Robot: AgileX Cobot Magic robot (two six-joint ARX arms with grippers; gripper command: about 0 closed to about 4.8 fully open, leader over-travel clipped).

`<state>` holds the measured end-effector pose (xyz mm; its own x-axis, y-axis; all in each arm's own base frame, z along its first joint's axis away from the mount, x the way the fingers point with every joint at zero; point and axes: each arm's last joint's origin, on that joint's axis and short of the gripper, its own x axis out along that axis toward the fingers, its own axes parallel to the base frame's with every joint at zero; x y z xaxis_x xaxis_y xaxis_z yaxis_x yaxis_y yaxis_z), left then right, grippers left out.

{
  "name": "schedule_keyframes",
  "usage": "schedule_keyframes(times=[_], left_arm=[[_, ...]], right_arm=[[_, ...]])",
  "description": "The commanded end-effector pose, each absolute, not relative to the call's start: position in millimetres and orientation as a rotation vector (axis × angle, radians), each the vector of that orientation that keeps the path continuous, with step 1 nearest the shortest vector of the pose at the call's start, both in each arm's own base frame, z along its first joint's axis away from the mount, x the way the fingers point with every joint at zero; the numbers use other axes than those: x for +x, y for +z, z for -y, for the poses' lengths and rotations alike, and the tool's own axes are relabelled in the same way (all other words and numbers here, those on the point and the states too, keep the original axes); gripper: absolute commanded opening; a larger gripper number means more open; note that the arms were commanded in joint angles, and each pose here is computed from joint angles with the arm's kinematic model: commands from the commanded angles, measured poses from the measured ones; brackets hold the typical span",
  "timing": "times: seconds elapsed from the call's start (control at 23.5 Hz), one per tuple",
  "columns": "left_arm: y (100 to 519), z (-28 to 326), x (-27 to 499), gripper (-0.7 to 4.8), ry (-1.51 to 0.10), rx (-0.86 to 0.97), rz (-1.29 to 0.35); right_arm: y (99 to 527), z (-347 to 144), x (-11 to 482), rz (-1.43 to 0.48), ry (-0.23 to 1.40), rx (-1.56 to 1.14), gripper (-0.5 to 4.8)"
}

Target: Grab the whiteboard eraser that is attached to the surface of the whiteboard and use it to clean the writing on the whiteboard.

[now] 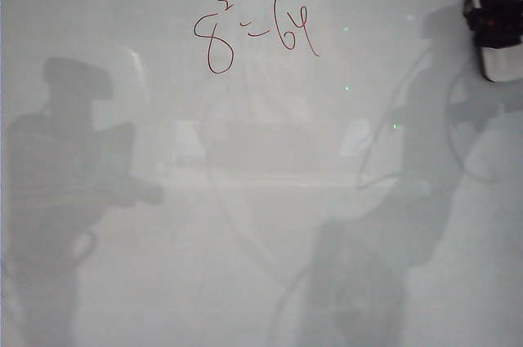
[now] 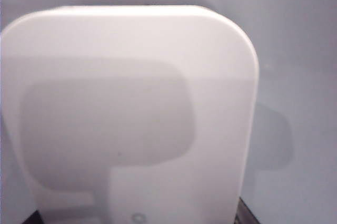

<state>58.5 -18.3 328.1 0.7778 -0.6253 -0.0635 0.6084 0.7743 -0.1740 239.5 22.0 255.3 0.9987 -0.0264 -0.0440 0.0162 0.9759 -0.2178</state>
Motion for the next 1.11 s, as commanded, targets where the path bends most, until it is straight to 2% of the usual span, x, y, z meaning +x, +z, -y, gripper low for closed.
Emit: schedule_keyframes(times=[0.04,0.26,0.34,0.43,0.51,0.81,0.98,1.11], left_arm=[[330,17,59,-0.06,-0.618,-0.121,-0.103],[328,15,60,-0.06,-0.534,-0.117,-0.123],[328,15,59,-0.05,-0.544,-0.054,-0.105],[328,15,60,-0.05,-0.541,-0.033,-0.098],[328,15,60,-0.06,-0.541,-0.018,-0.092],[328,15,60,-0.06,-0.542,0.008,-0.086],[328,15,60,-0.06,-0.543,0.008,-0.086],[328,15,60,-0.05,-0.541,0.008,-0.086]], right_arm=[[281,-62,216,-0.047,0.112,-0.456,1.74],[319,-110,202,-0.115,0.182,-0.576,1.75],[341,-140,201,-0.101,0.199,-0.601,1.75],[355,-175,212,-0.125,0.201,-0.665,1.75],[350,-192,229,-0.147,0.175,-0.677,1.8],[334,-199,237,-0.146,0.174,-0.671,1.8],[327,-192,236,-0.141,0.149,-0.567,1.8],[307,-180,231,-0.081,0.194,-0.451,1.8]])
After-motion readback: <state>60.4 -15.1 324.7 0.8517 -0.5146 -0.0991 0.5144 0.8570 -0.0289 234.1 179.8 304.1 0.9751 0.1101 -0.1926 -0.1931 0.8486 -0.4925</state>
